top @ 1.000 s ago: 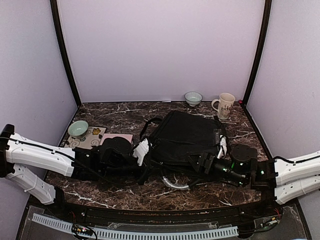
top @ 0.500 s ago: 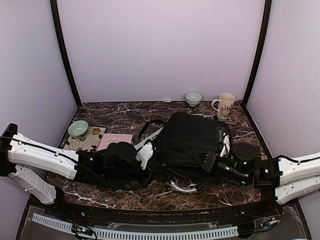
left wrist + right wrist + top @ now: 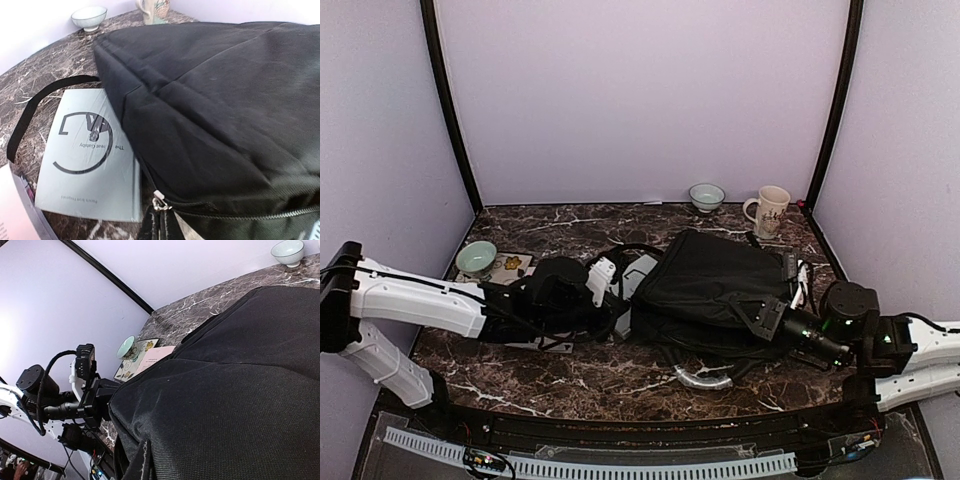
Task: Pack the student bag
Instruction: Unzip the largest pocket of the student bag.
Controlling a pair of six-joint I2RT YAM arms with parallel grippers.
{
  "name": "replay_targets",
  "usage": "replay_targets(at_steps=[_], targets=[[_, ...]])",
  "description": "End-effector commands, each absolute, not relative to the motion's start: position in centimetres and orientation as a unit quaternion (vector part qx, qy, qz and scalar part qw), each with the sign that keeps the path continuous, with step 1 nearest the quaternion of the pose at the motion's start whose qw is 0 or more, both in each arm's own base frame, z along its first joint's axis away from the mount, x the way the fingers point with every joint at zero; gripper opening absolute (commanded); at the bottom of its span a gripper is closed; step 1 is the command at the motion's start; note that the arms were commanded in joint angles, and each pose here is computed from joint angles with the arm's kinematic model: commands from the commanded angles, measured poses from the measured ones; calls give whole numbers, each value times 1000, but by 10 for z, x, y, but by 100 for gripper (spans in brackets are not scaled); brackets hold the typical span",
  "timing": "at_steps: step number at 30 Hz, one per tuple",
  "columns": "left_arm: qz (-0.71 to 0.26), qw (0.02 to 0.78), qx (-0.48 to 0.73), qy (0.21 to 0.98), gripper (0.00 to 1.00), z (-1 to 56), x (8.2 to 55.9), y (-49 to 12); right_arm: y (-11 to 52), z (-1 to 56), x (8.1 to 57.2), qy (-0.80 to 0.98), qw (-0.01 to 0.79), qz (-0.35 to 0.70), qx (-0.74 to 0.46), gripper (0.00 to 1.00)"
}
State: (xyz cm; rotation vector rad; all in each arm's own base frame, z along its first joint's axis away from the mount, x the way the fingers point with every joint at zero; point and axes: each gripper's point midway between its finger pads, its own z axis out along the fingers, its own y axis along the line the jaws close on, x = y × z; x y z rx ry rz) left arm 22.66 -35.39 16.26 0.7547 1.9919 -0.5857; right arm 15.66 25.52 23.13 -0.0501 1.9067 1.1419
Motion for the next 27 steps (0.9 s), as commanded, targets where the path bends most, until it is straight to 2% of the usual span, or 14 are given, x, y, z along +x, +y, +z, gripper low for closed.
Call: replay_targets(at_steps=[1, 2, 3, 5, 8, 12, 18, 27], targets=[[-163, 442, 287, 834, 0, 135, 269, -349, 241, 254, 164, 750, 480, 455, -2, 0], [-169, 438, 289, 834, 2, 134, 269, -353, 240, 253, 165, 752, 481, 451, 0, 0], [-183, 438, 292, 831, 10, 136, 267, -357, 239, 253, 166, 753, 483, 446, 5, 0], [-199, 439, 291, 826, 33, 140, 262, -357, 237, 251, 171, 757, 488, 433, 14, 0], [-173, 433, 276, 840, 60, 141, 258, -336, 237, 246, 178, 762, 495, 416, 31, 0], [-78, 414, 233, 876, 80, 130, 258, -286, 235, 237, 192, 767, 514, 379, 63, 0], [114, 384, 142, 905, 98, 100, 253, -193, 227, 216, 208, 787, 528, 301, 107, 0], [143, 325, 158, 921, 98, 62, 243, -188, 227, 206, 205, 785, 521, 317, 107, 0]])
